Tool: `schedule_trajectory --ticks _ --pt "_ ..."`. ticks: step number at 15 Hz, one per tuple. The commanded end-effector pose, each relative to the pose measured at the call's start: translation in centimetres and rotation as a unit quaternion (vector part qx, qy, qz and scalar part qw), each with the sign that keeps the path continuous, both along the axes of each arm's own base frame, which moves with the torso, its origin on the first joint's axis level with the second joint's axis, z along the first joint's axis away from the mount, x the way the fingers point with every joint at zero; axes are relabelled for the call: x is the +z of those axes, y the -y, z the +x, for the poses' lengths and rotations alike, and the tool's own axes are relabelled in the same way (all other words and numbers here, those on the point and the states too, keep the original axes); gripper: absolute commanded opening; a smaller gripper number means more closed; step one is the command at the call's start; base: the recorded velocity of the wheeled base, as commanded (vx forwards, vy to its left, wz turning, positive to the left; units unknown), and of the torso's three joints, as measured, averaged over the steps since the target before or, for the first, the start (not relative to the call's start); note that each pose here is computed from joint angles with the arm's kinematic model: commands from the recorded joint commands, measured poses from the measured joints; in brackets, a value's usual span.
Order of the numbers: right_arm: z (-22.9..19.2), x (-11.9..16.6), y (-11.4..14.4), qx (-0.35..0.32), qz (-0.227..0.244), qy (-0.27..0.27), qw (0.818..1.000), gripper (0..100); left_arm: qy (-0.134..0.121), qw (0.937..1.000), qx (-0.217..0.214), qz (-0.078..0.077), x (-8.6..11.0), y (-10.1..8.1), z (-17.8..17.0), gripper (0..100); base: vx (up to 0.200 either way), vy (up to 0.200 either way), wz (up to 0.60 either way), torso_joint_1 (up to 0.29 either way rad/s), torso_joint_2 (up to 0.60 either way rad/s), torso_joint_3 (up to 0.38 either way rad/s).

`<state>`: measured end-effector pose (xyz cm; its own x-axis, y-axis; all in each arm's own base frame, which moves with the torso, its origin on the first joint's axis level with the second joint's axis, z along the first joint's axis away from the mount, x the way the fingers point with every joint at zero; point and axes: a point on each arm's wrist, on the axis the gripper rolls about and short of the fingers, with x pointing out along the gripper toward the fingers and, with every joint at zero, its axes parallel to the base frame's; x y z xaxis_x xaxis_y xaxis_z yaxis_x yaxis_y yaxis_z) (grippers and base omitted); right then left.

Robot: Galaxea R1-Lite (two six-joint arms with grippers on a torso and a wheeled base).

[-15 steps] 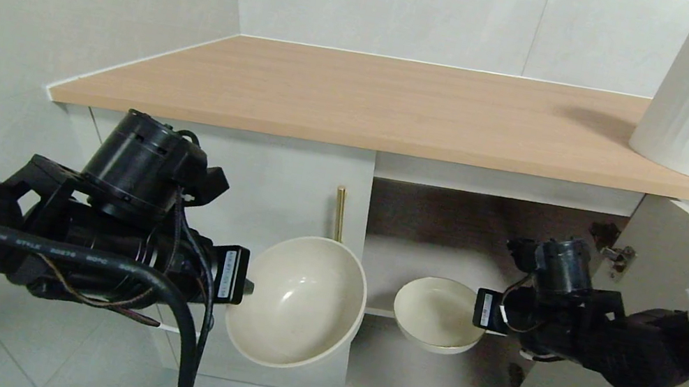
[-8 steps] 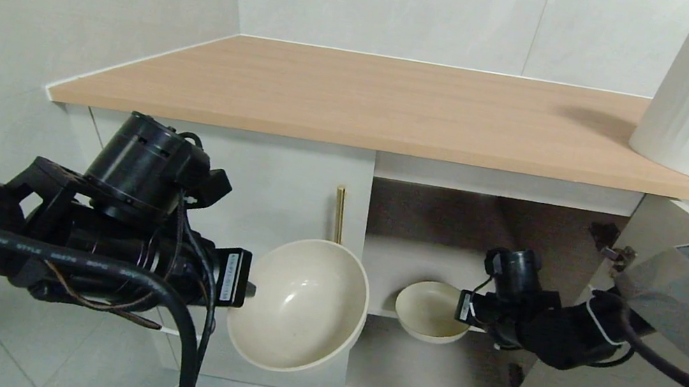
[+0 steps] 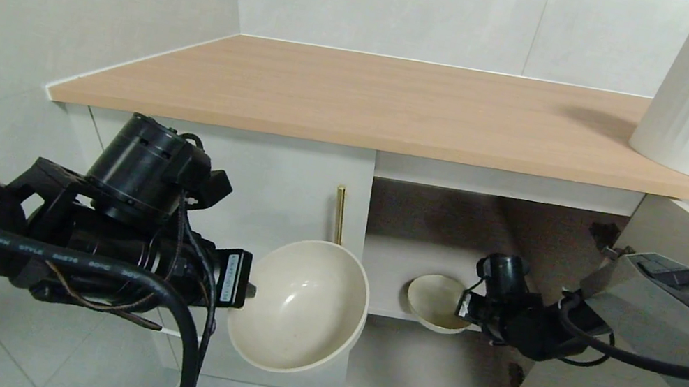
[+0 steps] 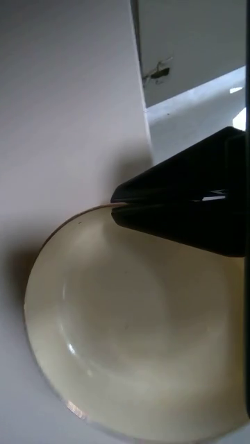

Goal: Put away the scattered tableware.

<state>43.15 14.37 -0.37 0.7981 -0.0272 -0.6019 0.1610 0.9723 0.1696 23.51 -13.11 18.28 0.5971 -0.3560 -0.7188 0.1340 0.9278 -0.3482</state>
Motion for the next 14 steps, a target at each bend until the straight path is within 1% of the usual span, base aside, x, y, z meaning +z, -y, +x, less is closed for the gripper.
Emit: schedule_trajectory --ticks 1,4,8,14 --pt "0.8 -0.7 0.2 -0.009 -0.002 0.003 1.0 0 -0.001 1.0 0.0 0.0 -0.1 0.0 0.0 0 0.0 0.0 0.0 0.0 0.0 0.0" --pt "2.0 -0.5 0.4 -0.04 0.004 0.026 0.999 0 -0.003 1.0 0.0 0.002 -0.2 0.1 0.1 0 0.0 0.0 0.0 0.0 0.0 0.0" --pt "3.2 -0.6 1.2 -0.062 -0.001 0.04 0.997 0 -0.004 1.0 0.0 0.002 -0.2 0.1 0.1 0 0.0 0.0 0.0 0.0 0.0 0.0" --pt "3.7 -0.3 1.2 -0.065 0.002 0.049 0.997 0 -0.003 1.0 0.0 0.002 -0.2 0.1 0.1 0 0.0 0.0 0.0 0.0 0.0 0.0"
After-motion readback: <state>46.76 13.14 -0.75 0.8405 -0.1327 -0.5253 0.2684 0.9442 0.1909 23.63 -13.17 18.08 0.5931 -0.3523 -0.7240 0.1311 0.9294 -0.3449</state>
